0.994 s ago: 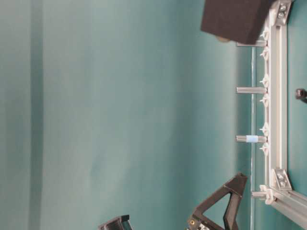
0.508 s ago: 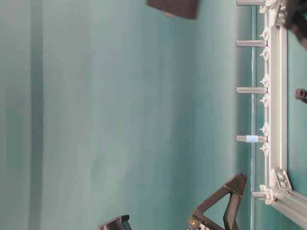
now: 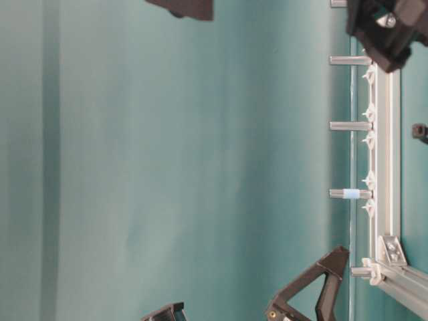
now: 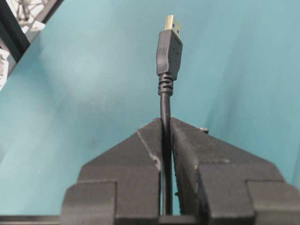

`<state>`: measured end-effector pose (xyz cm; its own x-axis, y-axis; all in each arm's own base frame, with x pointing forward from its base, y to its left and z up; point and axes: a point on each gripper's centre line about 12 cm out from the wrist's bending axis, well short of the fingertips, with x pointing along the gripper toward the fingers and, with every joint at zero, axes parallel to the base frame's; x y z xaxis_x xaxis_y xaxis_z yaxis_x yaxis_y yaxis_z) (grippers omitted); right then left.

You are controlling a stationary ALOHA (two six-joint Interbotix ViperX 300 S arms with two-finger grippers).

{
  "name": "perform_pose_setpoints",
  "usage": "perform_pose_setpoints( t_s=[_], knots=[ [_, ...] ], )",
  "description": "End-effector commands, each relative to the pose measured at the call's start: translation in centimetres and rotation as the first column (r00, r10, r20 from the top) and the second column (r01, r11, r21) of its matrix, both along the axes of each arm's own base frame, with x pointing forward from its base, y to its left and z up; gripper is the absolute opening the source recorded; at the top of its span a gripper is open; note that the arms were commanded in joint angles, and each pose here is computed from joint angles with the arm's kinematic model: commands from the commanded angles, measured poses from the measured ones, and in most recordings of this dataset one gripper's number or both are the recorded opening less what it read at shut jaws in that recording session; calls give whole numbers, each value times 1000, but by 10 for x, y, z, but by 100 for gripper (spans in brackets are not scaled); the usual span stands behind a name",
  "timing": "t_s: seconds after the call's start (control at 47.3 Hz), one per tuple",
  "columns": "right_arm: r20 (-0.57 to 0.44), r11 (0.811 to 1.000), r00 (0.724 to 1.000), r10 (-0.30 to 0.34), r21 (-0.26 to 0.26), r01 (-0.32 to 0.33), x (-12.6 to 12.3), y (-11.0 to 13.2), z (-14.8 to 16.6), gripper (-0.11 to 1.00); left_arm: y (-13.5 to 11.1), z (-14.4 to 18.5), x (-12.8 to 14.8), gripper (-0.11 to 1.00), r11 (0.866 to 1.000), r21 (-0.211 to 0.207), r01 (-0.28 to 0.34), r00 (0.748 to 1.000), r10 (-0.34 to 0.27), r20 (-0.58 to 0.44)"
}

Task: Insert the wire through the string loop located in the center.
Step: 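Lift the cable and carry it to the frame's bottom rail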

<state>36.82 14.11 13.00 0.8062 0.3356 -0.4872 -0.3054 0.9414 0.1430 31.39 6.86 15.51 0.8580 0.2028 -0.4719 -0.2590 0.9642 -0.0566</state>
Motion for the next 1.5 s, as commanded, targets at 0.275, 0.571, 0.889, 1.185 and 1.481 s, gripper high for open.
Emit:
perform_pose_setpoints(
  t_s=[0.275,0.571,0.889,1.185,1.481],
  knots=[
    [-21,998,999,-50,32,51,-7,-8,6,8,-1,6,0,0,1000,2,2,1000,-2,23],
    [-51,995,994,-98,19,100,-18,-30,7,8,-1,4,-1,0,1000,0,2,1000,-2,16],
    [-93,985,980,-174,-3,174,-44,-64,16,8,-2,3,-3,0,1000,-1,2,1000,-2,11],
    [-103,969,964,-245,-14,245,-67,-93,24,8,-2,2,-5,0,1000,0,3,1000,-3,8],
    [-98,954,950,-298,-14,298,-72,-111,30,8,-2,3,-6,0,1000,0,3,1000,-3,11]
  ],
)
